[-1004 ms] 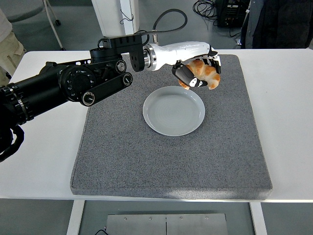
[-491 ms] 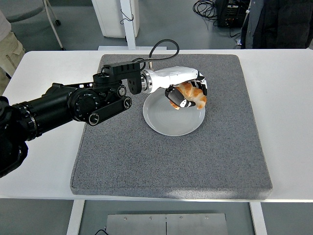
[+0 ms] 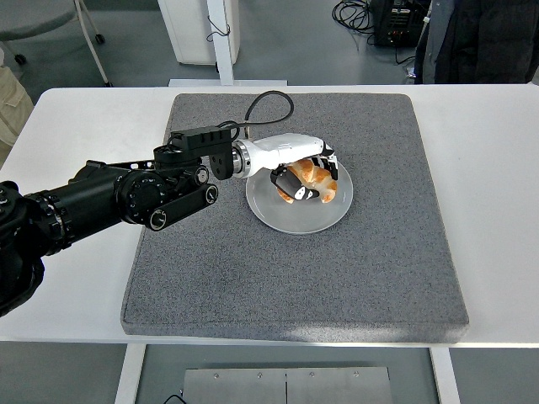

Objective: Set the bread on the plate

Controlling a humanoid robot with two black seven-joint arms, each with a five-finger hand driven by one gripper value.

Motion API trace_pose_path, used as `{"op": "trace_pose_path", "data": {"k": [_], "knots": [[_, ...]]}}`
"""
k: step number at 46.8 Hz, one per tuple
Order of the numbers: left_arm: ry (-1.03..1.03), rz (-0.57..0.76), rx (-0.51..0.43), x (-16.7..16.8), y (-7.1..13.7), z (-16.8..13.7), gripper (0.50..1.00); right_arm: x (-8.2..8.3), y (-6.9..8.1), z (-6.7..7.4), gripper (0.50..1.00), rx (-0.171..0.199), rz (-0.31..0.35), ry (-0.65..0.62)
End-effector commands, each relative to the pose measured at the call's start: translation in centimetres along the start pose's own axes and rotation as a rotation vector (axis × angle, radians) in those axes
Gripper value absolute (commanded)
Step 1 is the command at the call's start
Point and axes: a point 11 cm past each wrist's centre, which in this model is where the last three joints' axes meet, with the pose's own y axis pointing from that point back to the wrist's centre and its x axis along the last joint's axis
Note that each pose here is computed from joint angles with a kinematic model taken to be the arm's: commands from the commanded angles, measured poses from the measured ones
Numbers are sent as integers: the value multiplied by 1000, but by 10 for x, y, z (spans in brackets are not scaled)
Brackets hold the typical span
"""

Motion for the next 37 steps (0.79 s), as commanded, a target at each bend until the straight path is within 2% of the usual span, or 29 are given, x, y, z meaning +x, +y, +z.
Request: {"op": "trace_pose_path", "data": {"k": [1, 37], "knots": [[8, 4, 14, -4, 1, -6, 500, 0, 0, -1, 1000, 1, -1, 0], [40, 6, 21, -22, 1, -9, 500, 0, 0, 0, 1000, -1, 1, 0]]}}
